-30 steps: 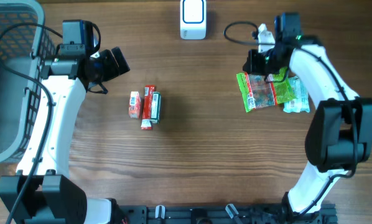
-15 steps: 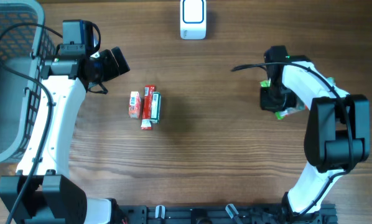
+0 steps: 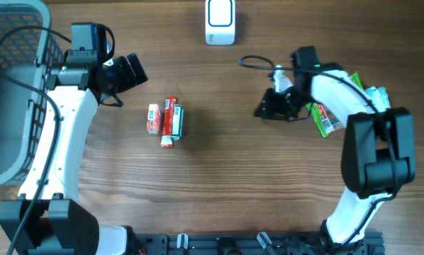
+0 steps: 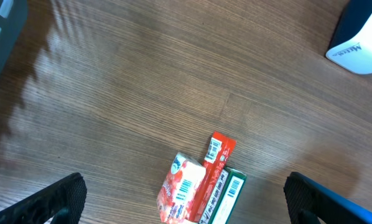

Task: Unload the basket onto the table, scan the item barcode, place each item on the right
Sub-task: 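Move the right gripper left toward the green AXE box, then grasp the green AXE box with the right gripper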

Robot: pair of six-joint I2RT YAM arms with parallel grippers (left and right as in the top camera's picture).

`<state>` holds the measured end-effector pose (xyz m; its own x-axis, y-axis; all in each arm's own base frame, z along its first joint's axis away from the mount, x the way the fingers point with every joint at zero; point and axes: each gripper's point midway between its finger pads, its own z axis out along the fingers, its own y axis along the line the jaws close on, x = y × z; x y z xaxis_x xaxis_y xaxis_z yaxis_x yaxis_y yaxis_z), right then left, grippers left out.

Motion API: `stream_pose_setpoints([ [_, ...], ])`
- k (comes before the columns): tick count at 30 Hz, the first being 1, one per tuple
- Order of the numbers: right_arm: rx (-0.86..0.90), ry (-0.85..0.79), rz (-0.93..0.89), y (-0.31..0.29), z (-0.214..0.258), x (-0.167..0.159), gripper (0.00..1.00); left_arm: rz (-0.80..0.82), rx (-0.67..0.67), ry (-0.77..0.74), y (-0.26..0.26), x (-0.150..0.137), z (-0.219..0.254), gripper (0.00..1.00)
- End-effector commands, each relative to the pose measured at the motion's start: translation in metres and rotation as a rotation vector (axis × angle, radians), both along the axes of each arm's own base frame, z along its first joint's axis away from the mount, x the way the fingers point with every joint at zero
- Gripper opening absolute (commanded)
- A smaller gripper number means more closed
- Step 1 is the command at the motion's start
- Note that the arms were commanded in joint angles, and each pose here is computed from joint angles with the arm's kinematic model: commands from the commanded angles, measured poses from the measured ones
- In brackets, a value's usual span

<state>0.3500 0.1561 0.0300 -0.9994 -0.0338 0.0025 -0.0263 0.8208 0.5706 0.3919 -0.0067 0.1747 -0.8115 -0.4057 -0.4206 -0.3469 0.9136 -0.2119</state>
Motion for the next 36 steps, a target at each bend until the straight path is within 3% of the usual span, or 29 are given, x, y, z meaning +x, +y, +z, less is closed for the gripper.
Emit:
stream_pose_setpoints([
  [1,0.002,-0.009,-0.013,0.050,0.016,-0.004,0.29,0.001,0.017,-0.012,0.004,0.002,0.004,1.00],
  [4,-0.033,-0.037,-0.019,0.092,0.014,-0.011,0.32,0.001,0.017,-0.012,0.004,0.002,0.004,1.00],
  [5,-0.027,-0.044,-0.023,0.105,0.015,-0.013,0.56,0.001,0.017,-0.012,0.004,0.002,0.004,1.00],
  [6,-0.011,-0.056,-0.019,0.122,0.018,-0.016,1.00,0.001,0.017,-0.012,0.004,0.002,0.004,1.00],
  [11,-0.001,-0.089,-0.024,0.156,0.021,-0.025,0.96,0.001,0.017,-0.012,0.004,0.002,0.004,1.00],
  [12,-0.019,-0.100,-0.030,0.155,0.020,-0.024,0.90,0.001,0.017,-0.012,0.004,0.002,0.004,1.00],
  [14,-0.024,-0.109,-0.030,0.164,0.020,-0.028,0.68,0.001,0.017,-0.012,0.004,0.002,0.004,1.00],
  [25,-0.185,-0.444,-0.023,0.208,0.024,-0.031,0.65,0.005,0.027,-0.033,0.006,0.006,0.007,1.00],
  [33,-0.167,-0.498,-0.005,0.227,0.028,-0.038,0.59,0.132,0.251,-0.038,0.050,0.005,0.012,1.00],
  [36,-0.191,-0.506,-0.016,0.224,0.020,-0.035,0.55,0.136,0.262,-0.031,0.052,0.003,0.012,1.00],
])
